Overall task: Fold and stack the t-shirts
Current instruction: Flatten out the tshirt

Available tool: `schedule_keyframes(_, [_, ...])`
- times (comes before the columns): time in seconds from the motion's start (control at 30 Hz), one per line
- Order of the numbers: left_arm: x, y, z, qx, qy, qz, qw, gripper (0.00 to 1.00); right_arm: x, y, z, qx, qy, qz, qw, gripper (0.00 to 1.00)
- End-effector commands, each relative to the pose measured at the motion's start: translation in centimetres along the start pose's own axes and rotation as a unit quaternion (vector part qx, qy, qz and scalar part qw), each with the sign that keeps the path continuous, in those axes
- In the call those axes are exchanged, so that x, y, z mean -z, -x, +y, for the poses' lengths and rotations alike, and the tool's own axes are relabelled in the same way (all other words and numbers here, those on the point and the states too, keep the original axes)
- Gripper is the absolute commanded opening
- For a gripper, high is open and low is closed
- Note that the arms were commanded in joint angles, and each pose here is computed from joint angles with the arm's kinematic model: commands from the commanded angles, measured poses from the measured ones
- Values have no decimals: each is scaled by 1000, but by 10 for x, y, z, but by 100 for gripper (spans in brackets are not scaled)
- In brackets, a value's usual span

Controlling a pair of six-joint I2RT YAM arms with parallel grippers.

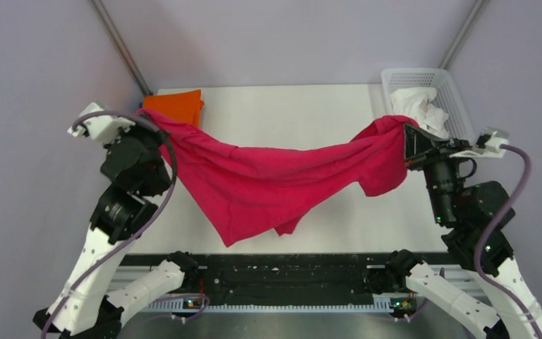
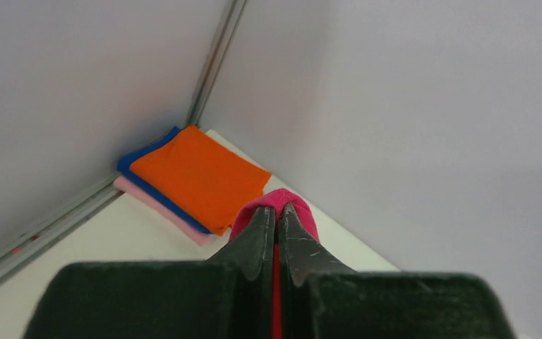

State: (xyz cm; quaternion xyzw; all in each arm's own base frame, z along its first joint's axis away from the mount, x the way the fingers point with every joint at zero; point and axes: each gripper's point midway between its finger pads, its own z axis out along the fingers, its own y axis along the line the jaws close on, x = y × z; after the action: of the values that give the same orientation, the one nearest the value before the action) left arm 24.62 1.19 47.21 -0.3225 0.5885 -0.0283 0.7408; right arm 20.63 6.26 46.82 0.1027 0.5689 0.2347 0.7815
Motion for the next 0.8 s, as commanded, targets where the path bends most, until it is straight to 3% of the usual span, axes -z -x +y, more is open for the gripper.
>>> schedule_keyframes(0.0, [-24, -40, 11, -41, 75, 9, 996, 0, -4, -52, -42, 14, -108, 51, 993, 0])
schedule_keyframes(0.17, [-90, -122, 15, -45, 65, 101, 992, 0, -16, -111, -80, 60, -216, 87, 971, 0])
schedule_keyframes(0.33, [-150, -211, 18, -55, 57, 171, 982, 0, -48, -179, -93, 133, -237, 162, 949, 0])
schedule_keyframes(0.53, [-226, -286, 16, -62, 70, 226, 970, 0, -99, -267, -133, 85, -239, 248, 935, 0])
schedule_keyframes(0.77, [-289, -369, 5, -63, 61, 297, 951, 2, -164, -333, -184, 63, -255, 287, 921, 0])
